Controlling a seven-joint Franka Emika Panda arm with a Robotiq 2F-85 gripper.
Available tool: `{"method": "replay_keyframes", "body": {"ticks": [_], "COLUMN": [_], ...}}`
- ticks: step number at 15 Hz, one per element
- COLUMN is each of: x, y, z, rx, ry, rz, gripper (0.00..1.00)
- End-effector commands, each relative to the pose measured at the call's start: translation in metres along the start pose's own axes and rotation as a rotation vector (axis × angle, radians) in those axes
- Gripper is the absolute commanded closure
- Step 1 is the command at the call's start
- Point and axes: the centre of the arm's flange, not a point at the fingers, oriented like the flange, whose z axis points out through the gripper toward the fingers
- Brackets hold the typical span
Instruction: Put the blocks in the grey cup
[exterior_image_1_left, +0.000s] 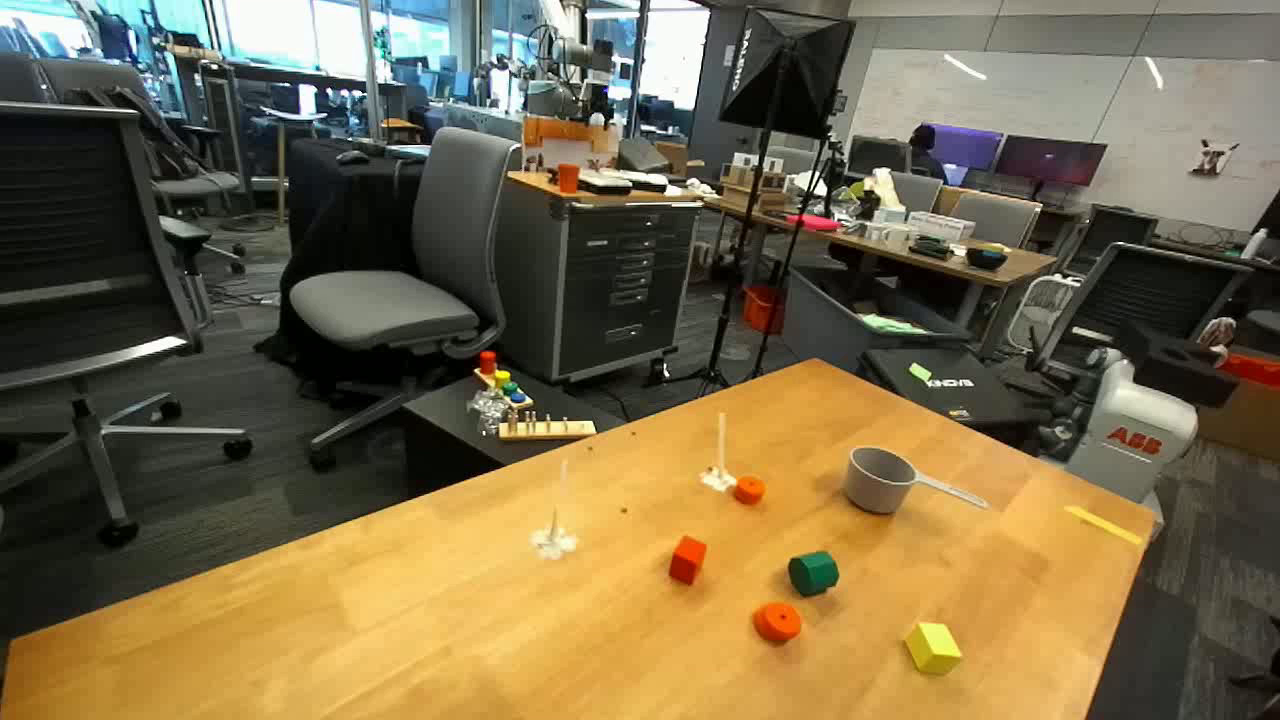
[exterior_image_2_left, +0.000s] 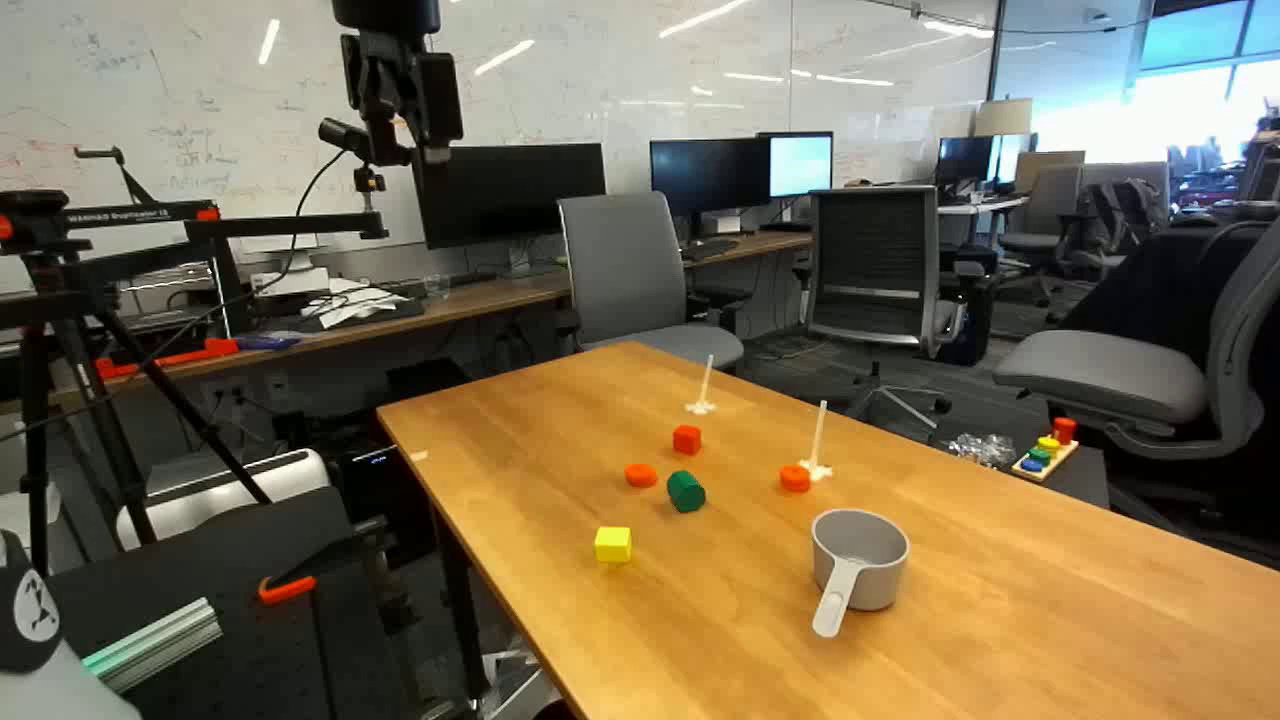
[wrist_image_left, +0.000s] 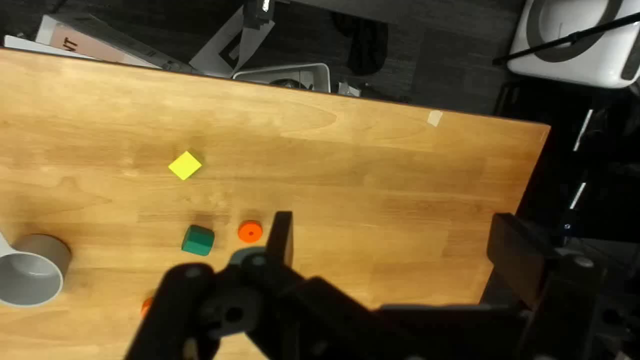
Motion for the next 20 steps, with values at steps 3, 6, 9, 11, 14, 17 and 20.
{"method": "replay_keyframes", "body": {"ticks": [3, 6, 9, 11, 14, 17, 20], "x": [0.000, 0.000, 0.000, 0.000, 0.035, 0.086, 0.135], "y": [0.000, 0.000, 0.000, 0.000, -0.004, -0.020, -0.030], "z": [0.000, 0.000, 0.000, 0.000, 0.000, 0.012, 0.041], "rx": [0.000, 0.000, 0.000, 0.000, 0.005, -0.033, -0.105], "ry": [0.001, 0.001, 0.001, 0.001, 0.034, 0.096, 0.089], "rz": [0.000, 0.000, 0.000, 0.000, -0.073, -0.165, -0.220], "gripper": [0.00, 0.00, 0.00, 0.00, 0.00, 0.00, 0.00]}}
